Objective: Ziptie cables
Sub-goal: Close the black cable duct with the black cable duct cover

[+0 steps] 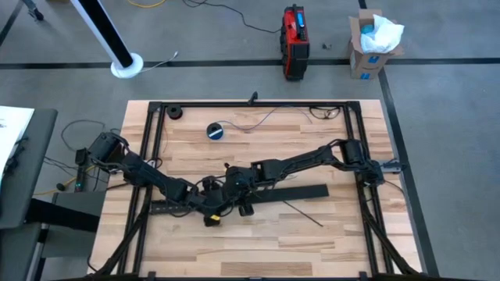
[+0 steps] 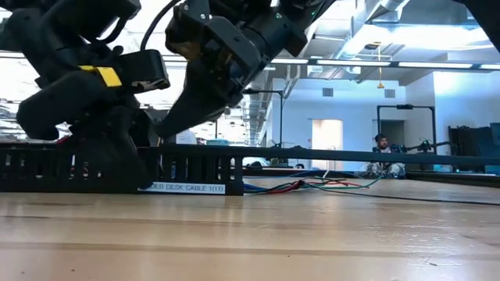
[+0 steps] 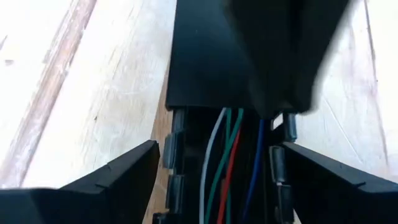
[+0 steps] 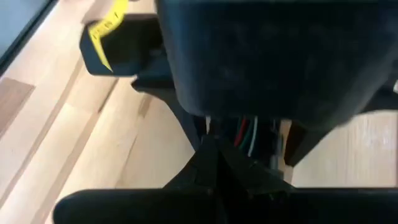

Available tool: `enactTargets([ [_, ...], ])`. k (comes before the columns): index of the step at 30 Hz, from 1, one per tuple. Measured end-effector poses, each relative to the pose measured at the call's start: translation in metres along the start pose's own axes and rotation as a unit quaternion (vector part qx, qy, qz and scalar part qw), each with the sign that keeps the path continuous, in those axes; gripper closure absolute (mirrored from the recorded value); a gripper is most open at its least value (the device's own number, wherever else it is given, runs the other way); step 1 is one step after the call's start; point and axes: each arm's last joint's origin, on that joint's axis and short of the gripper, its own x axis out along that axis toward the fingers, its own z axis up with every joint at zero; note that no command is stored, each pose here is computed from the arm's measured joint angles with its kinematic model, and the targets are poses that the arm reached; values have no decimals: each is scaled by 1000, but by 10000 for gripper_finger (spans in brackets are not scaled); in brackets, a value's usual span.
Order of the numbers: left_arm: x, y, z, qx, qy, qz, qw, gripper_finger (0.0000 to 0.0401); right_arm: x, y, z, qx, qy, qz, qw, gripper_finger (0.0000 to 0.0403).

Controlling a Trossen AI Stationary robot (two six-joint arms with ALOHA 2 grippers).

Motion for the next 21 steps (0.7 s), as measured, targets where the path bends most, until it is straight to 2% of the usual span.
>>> enactTargets([
  [6, 0, 1, 1, -4, -3, 1, 1000, 98, -8, 0, 11, -3, -6, -12, 1000, 403],
  [10, 0, 0, 2, -6, -8, -1, 1000, 98, -28, 4, 24, -7, 48, -14, 999, 403],
  [16, 0, -2, 7, -5, -30, -11, 999, 101, -33, 20, 13, -54, 151, -1, 987, 403],
  [21, -1, -2, 7, -6, -29, -11, 999, 113, -28, 22, 3, -65, 167, 2, 984, 403],
])
